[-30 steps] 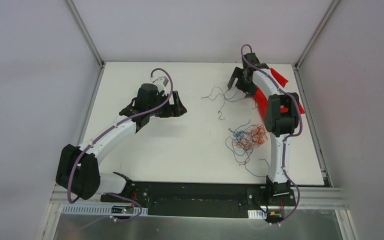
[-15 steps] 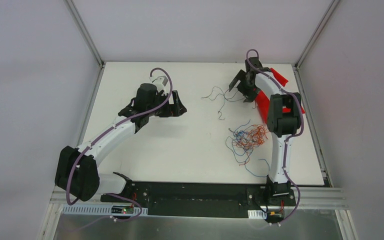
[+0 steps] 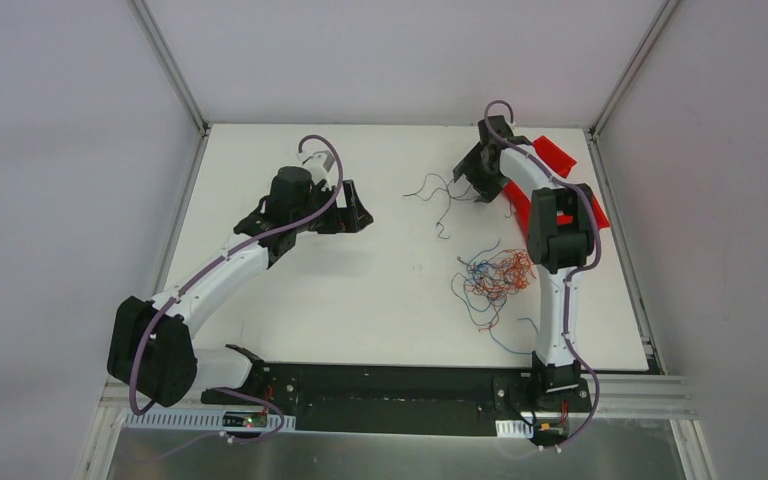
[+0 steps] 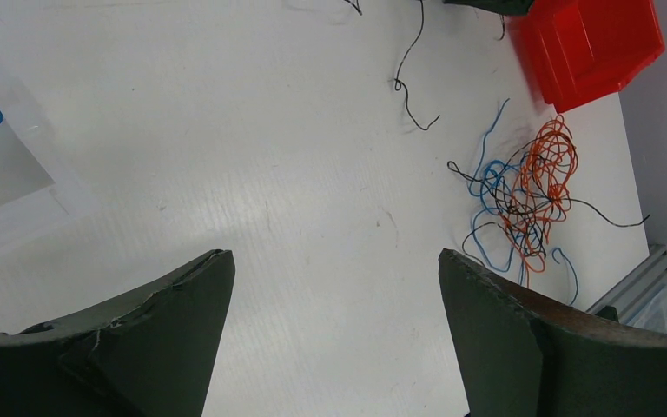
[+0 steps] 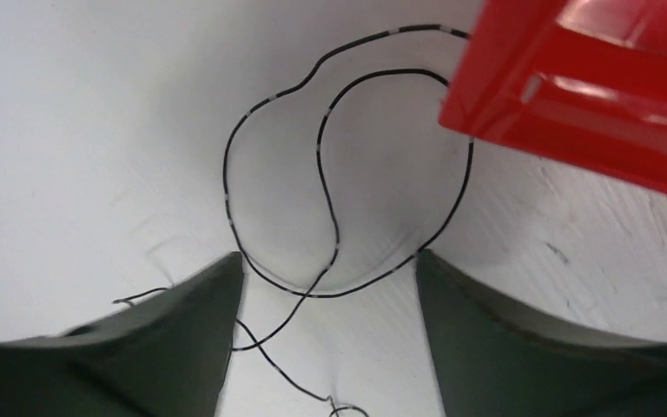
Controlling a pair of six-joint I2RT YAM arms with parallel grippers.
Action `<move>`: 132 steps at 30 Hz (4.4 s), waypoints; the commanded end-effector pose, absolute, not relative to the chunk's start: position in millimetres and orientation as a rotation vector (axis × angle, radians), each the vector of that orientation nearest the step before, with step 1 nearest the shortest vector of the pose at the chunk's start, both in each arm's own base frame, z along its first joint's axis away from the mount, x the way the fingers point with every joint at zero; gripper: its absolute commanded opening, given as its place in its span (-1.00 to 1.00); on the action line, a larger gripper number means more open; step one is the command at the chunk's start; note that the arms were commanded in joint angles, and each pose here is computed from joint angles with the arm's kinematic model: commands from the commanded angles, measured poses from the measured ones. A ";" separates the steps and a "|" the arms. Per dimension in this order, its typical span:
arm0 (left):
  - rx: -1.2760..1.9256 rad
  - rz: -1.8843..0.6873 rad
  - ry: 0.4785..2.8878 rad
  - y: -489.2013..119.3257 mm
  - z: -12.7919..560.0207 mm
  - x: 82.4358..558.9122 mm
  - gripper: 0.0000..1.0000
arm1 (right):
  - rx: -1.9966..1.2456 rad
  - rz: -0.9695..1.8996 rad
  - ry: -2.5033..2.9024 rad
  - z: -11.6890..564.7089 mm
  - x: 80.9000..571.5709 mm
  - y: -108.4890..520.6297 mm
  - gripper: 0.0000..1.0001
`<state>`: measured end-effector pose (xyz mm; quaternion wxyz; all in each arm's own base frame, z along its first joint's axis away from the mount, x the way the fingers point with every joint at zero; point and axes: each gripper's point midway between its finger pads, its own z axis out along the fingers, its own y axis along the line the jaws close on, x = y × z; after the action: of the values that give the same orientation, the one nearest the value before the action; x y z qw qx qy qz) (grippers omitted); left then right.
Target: Untangle the cables
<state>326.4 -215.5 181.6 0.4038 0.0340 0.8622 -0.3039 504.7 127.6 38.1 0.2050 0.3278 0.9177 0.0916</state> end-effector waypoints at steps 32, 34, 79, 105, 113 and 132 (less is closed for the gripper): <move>0.180 -0.779 2.126 -222.3 203.9 327.5 0.80 | -0.514 0.456 2.429 111.4 482.8 196.9 0.99; 0.192 -0.770 2.128 -221.7 205.3 327.7 0.80 | -0.636 0.350 2.435 98.7 487.2 193.3 0.99; 0.241 -0.699 2.172 -209.1 204.1 315.7 0.81 | -0.806 0.433 2.693 32.7 429.6 224.5 -1.00; 0.188 -0.736 2.115 -199.5 228.9 299.6 0.81 | -0.086 1.534 1.886 360.1 447.7 196.0 -1.00; 0.188 -0.742 2.110 -200.0 231.1 298.6 0.80 | 0.048 1.441 1.736 449.4 472.8 140.2 -1.00; 0.208 -0.791 2.114 -209.3 236.1 300.5 0.80 | 0.325 1.218 1.628 479.0 463.5 15.3 -1.00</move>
<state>298.4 -202.8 218.4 0.4138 0.0782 0.8573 -0.2960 492.7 23.8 461.8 0.4846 0.1382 0.6848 0.5263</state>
